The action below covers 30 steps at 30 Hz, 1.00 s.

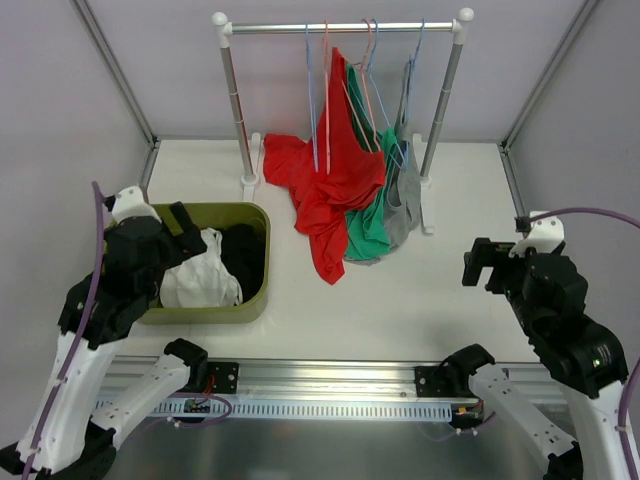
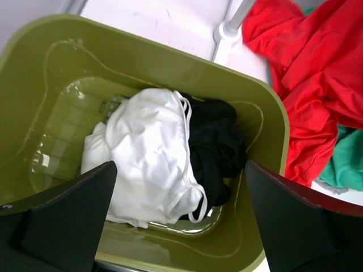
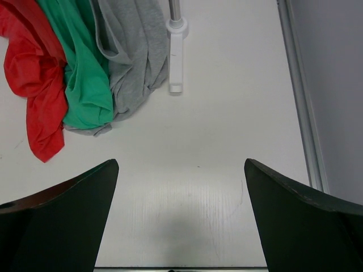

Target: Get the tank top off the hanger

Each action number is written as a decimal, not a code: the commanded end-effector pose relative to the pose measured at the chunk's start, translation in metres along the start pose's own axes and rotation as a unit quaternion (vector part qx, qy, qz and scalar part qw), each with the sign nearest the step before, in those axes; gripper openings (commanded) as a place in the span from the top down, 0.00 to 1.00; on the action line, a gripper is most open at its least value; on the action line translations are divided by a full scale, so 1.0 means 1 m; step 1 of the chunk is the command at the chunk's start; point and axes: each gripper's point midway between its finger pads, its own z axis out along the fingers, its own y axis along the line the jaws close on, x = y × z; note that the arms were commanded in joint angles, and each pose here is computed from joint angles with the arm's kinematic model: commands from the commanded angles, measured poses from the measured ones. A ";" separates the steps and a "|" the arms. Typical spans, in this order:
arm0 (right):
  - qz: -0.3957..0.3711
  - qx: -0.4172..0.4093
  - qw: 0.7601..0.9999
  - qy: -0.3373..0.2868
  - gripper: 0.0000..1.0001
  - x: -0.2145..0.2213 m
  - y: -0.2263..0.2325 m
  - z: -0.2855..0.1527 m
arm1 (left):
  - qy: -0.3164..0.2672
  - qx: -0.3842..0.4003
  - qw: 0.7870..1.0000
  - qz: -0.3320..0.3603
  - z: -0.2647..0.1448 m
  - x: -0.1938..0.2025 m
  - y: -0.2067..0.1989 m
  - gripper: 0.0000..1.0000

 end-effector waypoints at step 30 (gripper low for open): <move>-0.002 0.047 0.999 -0.025 0.00 0.031 -0.026 -0.007 | -0.017 -0.006 1.000 -0.004 0.013 0.051 0.039 0.01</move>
